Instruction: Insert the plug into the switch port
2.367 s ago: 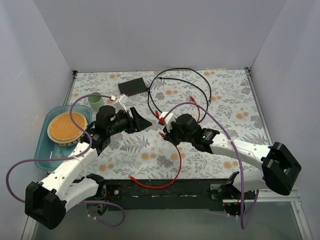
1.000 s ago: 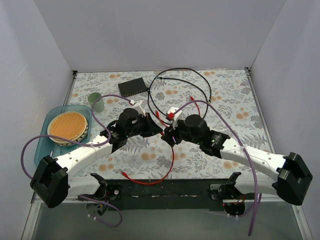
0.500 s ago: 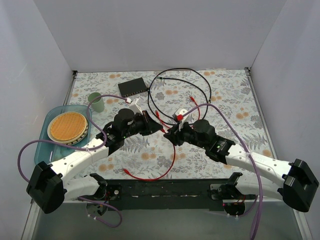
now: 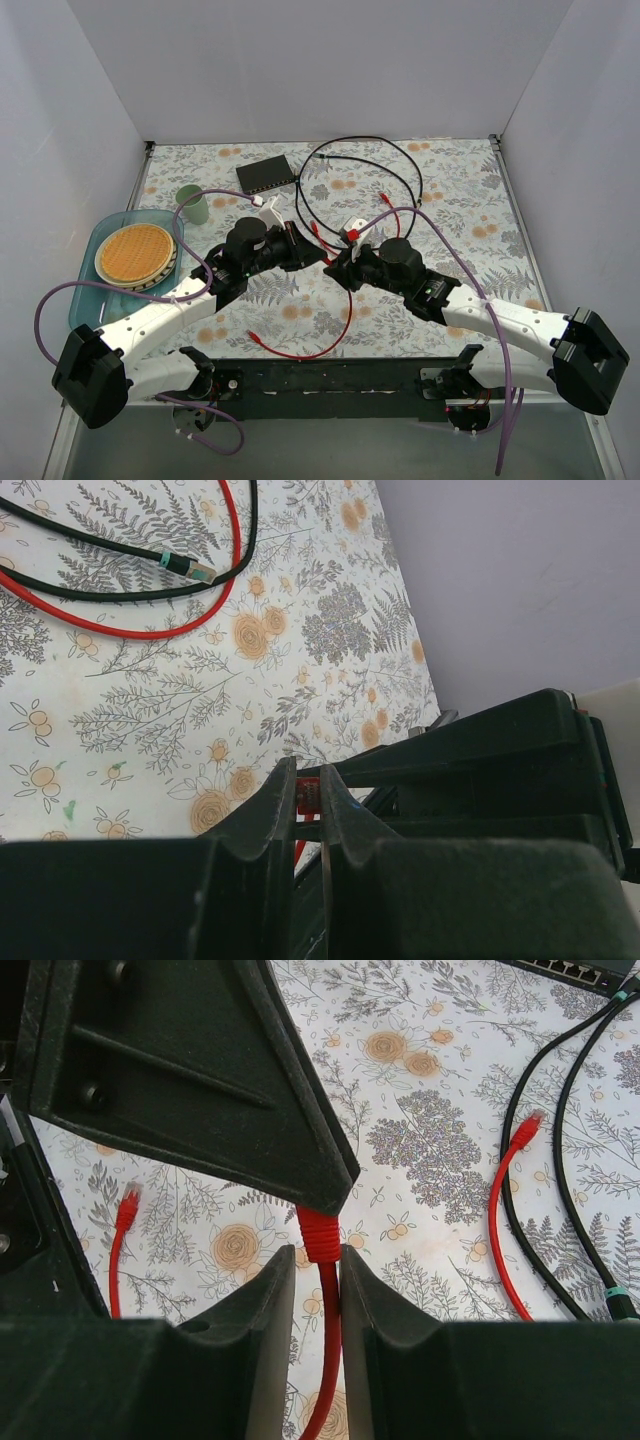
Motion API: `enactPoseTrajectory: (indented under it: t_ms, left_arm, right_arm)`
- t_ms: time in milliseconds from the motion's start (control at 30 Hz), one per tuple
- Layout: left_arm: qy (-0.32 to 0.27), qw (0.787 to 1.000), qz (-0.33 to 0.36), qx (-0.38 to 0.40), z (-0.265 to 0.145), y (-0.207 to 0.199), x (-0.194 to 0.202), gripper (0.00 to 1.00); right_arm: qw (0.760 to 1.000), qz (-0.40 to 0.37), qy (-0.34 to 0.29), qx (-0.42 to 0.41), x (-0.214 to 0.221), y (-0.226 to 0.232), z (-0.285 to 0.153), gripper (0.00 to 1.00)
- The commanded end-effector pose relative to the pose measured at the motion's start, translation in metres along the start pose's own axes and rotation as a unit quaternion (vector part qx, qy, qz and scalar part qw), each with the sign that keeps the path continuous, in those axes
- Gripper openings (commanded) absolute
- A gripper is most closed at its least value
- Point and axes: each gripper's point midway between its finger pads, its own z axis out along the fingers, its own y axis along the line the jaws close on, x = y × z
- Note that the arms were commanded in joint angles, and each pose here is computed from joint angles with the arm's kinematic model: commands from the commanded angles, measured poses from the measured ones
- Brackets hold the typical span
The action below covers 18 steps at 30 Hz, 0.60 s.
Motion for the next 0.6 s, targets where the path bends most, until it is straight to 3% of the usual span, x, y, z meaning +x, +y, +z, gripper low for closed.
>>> enactPoseTrajectory:
  t_ms: [0,567]
  left_arm:
    - [-0.008,1.0,0.007,0.023,-0.006,-0.012,-0.004,0.0]
    - [-0.005,1.0,0.007,0.025,-0.006,-0.012,-0.002,0.0]
  right_arm:
    - [0.998,-0.007,-0.056,-0.009,-0.034,0.005,-0.001,0.31]
    - [0.998,-0.018,-0.063,0.023,-0.042,-0.007,-0.006,0.27]
